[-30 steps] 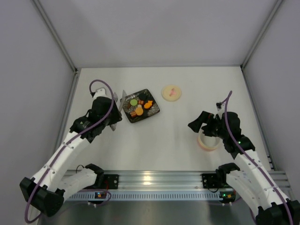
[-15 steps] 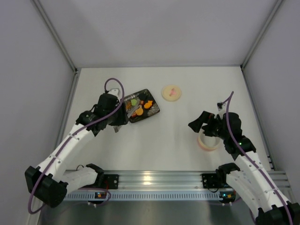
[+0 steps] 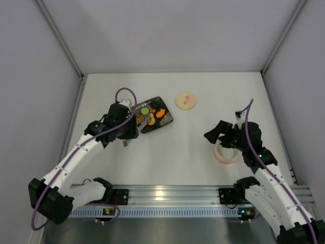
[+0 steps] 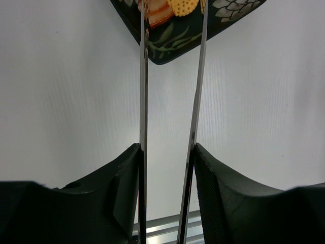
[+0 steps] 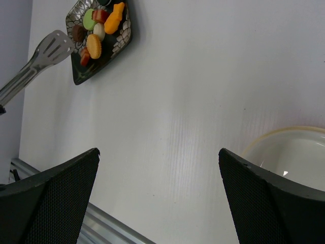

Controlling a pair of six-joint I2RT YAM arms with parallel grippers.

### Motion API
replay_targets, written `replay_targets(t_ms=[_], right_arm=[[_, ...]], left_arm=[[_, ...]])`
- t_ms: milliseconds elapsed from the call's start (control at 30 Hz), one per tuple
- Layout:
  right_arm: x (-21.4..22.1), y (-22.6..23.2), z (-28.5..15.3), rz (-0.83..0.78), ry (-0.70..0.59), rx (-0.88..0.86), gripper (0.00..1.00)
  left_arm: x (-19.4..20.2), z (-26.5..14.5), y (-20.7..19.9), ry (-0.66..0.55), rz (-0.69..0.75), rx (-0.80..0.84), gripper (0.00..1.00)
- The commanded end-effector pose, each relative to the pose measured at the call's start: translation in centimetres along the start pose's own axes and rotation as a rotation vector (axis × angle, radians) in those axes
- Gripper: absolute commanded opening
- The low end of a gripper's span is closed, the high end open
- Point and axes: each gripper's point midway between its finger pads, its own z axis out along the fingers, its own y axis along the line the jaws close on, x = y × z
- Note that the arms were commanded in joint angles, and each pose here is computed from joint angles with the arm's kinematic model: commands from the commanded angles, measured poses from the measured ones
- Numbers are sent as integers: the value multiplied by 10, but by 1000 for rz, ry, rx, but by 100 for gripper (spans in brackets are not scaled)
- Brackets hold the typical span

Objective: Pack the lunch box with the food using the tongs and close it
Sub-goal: Pick up the fake food from the plate.

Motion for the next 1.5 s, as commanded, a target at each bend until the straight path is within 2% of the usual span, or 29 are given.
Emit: replay_targets(t_ms=[0,833,1200,1467], right_arm=[[-10,3,-1,1,-44,-14,100],[-5,-2,2,1,-36,-8,99],[-7,0,1,-1,-38,-9,99],[-9,2,0,-5,-37,-10,99]], left_arm=[[11,4,6,25,27,-19,49],[20,24,13,68,25,-70,47],[15,27,10,67,27,-68,40],[6,22,7,44,28,-68,31]])
